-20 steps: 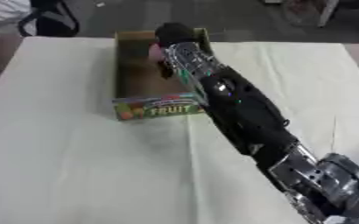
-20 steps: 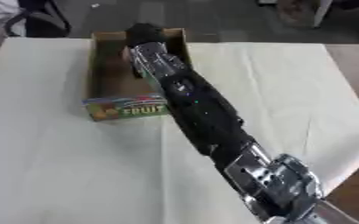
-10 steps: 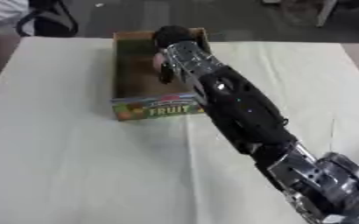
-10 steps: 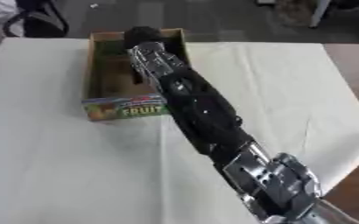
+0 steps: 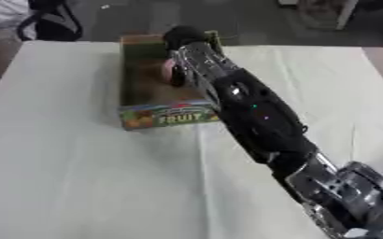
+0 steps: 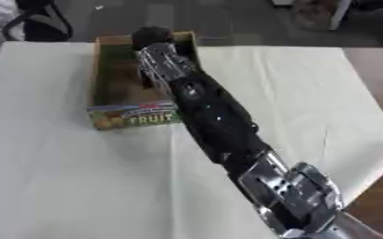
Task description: Pick up objects on the table and place them in the box.
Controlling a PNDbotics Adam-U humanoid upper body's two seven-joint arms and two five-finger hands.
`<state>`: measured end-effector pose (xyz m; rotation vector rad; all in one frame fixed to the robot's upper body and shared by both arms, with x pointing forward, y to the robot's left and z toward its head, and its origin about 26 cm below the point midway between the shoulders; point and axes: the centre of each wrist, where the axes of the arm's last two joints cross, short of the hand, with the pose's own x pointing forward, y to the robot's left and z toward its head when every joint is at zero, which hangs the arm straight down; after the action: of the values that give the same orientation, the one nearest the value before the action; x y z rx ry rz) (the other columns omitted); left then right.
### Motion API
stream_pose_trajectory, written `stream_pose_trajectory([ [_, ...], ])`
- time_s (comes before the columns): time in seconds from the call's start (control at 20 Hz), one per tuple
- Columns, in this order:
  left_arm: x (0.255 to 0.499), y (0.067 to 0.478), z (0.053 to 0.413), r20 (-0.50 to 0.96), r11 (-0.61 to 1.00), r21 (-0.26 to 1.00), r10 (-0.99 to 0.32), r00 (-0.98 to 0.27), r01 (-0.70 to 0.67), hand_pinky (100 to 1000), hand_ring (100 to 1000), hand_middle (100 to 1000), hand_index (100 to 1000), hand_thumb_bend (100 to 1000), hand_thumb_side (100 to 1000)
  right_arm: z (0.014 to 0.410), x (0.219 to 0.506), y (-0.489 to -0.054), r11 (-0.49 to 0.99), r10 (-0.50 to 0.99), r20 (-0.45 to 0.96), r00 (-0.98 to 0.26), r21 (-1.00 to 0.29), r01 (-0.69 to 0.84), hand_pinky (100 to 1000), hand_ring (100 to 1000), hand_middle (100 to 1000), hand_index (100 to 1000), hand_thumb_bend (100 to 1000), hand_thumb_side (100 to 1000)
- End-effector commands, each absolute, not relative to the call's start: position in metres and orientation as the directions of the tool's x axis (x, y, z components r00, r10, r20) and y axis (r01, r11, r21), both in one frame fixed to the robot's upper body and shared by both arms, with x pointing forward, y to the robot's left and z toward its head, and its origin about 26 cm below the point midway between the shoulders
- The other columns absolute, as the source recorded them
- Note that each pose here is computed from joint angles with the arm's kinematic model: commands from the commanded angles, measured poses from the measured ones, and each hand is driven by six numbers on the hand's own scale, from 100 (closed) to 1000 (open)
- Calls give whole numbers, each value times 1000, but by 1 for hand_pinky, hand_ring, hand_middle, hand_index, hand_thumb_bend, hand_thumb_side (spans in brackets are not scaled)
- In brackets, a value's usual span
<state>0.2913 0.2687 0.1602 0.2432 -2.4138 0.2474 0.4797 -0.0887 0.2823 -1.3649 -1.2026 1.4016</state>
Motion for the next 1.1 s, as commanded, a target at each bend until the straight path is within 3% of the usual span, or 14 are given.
stream_pose_trajectory([
  [0.05, 289, 271, 168, 636, 966, -109, -115, -763, -236, 594, 622, 595, 759, 100, 672, 313, 471, -92, -185, 977, -199, -79, -971, 154, 860, 908, 699, 838, 404, 100],
  [0.5, 290, 272, 169, 631, 963, -113, -121, -766, -246, 594, 622, 595, 759, 100, 671, 360, 412, -105, -70, 975, -140, -173, -931, 358, 818, 882, 640, 819, 431, 198],
  [1.1, 290, 273, 171, 622, 960, -123, -124, -773, -253, 592, 622, 595, 759, 100, 669, 371, 311, -147, 208, 934, 17, -356, -837, 506, 720, 827, 583, 798, 409, 378],
])
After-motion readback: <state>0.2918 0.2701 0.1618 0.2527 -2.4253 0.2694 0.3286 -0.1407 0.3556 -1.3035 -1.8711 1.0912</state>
